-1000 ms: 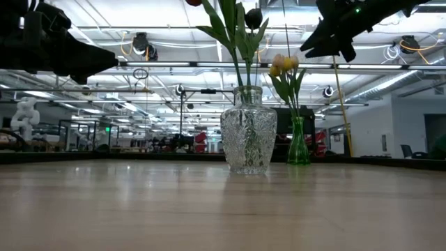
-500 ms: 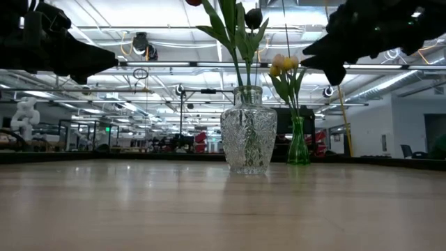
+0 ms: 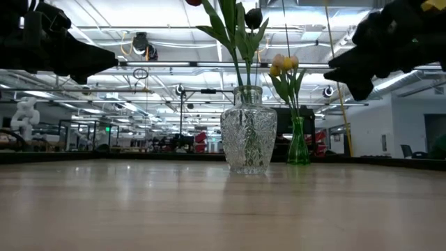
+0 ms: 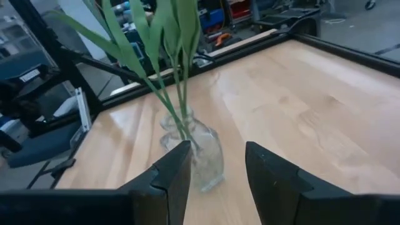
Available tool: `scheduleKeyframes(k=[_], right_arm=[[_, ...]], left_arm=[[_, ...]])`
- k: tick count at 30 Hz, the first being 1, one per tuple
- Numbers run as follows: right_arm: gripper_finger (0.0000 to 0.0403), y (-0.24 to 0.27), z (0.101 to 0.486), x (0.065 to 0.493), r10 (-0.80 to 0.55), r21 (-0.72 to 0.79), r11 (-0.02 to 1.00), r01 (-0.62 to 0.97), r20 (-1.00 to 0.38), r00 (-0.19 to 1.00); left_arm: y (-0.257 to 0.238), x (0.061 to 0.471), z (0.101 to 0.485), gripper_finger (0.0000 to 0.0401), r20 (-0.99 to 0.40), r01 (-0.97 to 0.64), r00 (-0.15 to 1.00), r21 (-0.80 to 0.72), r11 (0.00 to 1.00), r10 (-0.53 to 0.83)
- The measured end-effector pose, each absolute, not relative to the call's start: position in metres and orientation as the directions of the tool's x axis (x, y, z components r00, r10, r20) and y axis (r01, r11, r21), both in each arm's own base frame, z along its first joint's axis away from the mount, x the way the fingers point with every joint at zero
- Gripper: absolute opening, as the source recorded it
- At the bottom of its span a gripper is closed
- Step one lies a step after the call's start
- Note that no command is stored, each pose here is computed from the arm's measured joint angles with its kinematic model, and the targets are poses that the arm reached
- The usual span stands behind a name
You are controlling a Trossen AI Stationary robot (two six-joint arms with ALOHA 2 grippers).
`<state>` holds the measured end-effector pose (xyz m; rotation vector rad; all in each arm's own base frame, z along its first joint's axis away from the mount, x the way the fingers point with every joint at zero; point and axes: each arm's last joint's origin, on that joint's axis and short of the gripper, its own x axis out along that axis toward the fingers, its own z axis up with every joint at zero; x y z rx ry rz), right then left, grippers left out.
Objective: Sort flowers into vase by color
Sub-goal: Return to Home Position
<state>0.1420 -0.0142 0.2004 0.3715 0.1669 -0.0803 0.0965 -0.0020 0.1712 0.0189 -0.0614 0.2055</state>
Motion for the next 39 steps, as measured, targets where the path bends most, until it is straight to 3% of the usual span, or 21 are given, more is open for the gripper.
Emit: scheduleKeyframes(k=[14,24,33,39], right_arm=[[0.0144,-0.003,0.17,0.119,-0.028,0.382,0.922,0.071,-0.116,0.993],[0.0144,-0.003,0.182,0.107,-0.09,0.296,0.952,0.077,0.031,0.995],[0.0144,-0.004,0.173,0.1,-0.116,0.197,0.975,0.103,0.057,0.992],[0.0144,-0.004,0.168,0.1,-0.106,0.092,0.99,0.106,0.0,0.994]], left_arm=[[-0.002,0.096,0.171,0.0144,0.063,-0.205,0.977,0.012,0.979,0.204],[-0.002,0.096,0.171,0.0144,0.063,-0.205,0.977,0.013,0.979,0.204],[-0.002,0.096,0.171,0.0144,0.063,-0.205,0.977,0.013,0.979,0.204],[-0.002,0.096,0.171,0.0144,0.063,-0.205,0.977,0.013,0.979,0.204]])
